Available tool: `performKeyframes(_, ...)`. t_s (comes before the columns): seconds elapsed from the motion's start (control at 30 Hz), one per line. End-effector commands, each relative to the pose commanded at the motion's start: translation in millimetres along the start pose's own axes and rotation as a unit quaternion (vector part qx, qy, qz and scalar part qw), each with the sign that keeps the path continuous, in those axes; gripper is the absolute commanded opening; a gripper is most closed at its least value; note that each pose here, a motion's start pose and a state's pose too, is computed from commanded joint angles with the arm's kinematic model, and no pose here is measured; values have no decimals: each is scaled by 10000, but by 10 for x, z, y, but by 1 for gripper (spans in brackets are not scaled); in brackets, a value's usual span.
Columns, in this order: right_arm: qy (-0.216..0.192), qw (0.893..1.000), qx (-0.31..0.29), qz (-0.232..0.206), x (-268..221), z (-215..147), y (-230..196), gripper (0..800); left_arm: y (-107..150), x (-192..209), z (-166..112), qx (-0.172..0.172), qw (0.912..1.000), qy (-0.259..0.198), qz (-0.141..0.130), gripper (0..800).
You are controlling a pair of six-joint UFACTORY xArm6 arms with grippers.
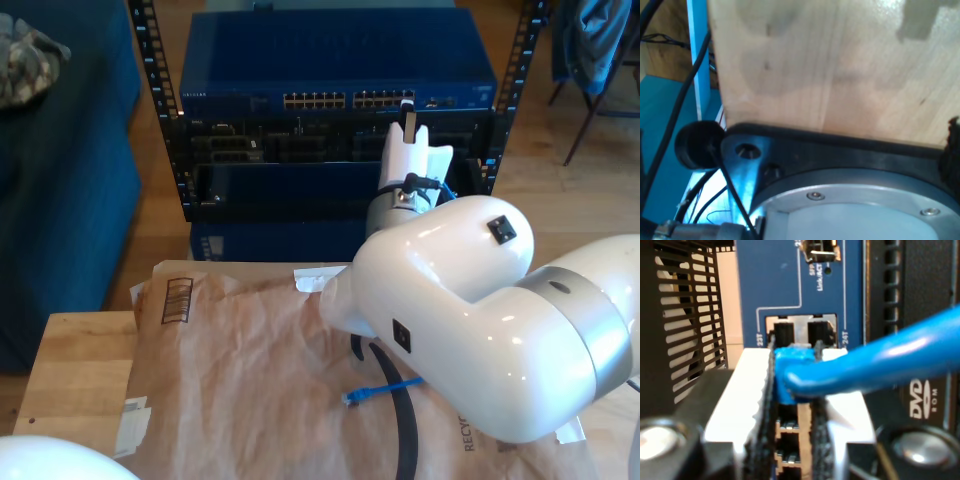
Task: Grab the cable and plug it in
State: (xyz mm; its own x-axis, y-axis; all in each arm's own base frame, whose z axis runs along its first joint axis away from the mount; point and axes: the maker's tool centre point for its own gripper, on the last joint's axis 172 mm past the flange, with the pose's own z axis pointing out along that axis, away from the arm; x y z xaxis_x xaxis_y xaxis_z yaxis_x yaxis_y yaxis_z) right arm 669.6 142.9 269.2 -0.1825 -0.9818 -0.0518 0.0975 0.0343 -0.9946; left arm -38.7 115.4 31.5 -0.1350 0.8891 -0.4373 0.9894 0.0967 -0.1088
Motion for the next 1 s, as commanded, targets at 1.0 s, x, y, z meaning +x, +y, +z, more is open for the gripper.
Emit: performKeyframes(1.0, -128, 9999, 94, -61, -29, 70, -54, 1, 0, 0, 0, 0, 10000, 0, 0, 800)
